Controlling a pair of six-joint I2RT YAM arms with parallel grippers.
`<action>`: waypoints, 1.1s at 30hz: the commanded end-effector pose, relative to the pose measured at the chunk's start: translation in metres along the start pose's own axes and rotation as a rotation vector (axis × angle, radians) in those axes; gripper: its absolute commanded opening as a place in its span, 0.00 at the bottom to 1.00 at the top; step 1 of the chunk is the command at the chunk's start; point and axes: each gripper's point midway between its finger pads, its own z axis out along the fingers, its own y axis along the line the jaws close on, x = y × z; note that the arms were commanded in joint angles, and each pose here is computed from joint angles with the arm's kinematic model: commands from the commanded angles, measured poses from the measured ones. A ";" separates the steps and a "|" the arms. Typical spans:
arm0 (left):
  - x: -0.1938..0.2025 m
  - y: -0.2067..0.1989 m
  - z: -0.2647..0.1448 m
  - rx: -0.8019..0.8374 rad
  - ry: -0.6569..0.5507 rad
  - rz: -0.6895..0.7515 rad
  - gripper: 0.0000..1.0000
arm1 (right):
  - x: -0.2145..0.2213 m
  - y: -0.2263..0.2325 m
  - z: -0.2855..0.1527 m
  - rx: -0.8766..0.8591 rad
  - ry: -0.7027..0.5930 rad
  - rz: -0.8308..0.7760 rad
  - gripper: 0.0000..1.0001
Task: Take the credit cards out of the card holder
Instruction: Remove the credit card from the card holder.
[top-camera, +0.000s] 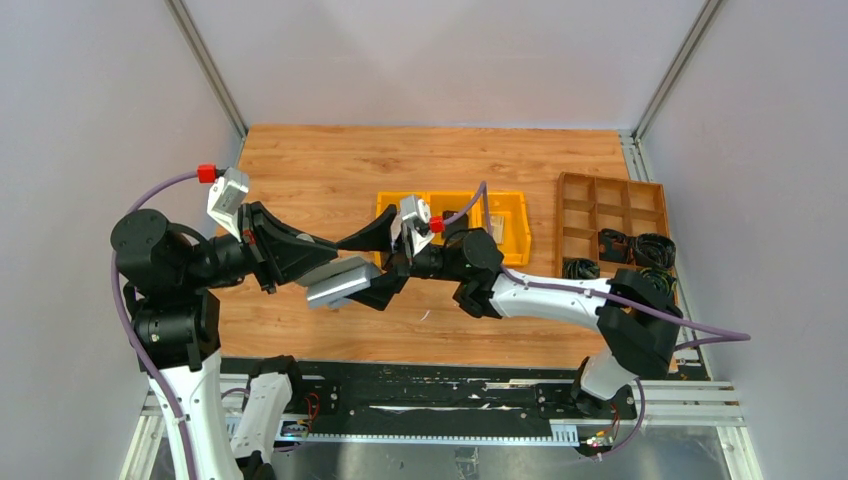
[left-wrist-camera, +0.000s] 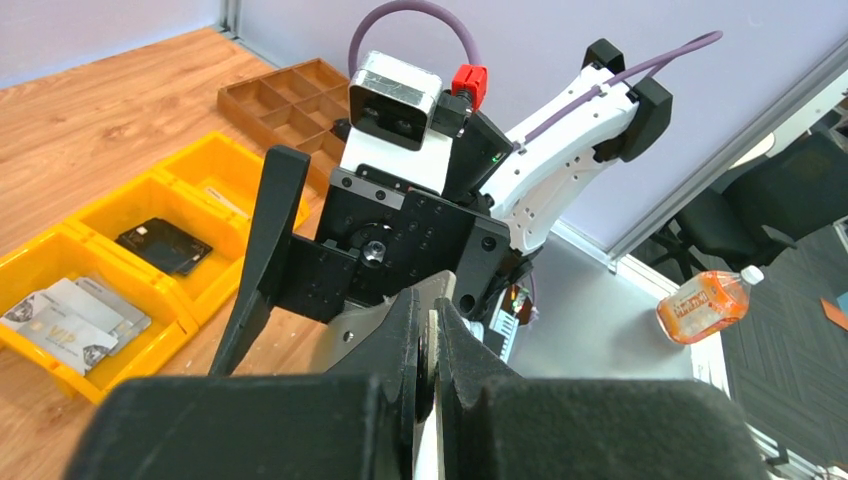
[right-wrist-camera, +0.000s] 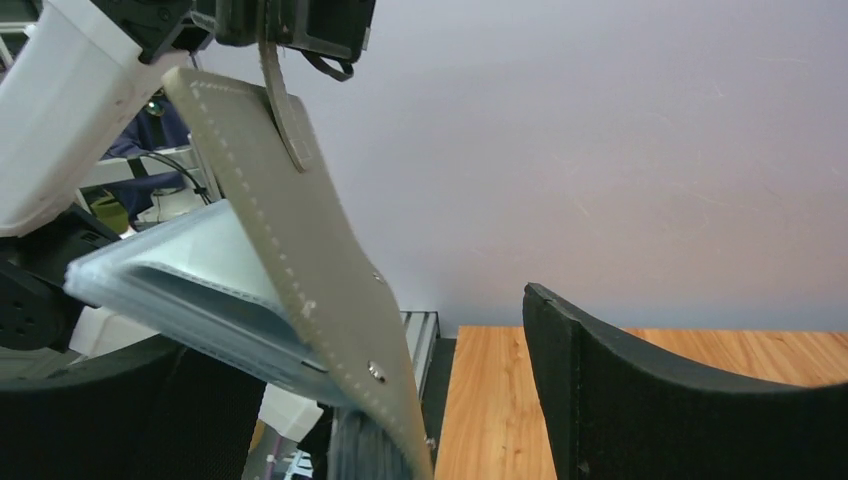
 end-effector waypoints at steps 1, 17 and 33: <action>-0.004 -0.005 0.000 0.021 0.005 0.013 0.00 | -0.028 0.019 0.014 -0.094 -0.120 0.012 0.92; -0.002 -0.001 0.000 0.006 -0.002 0.034 0.00 | -0.031 0.039 0.019 -0.227 -0.095 0.094 0.11; 0.047 0.041 0.001 -0.042 0.017 0.058 0.92 | -0.006 0.017 -0.016 -0.096 0.449 0.356 0.00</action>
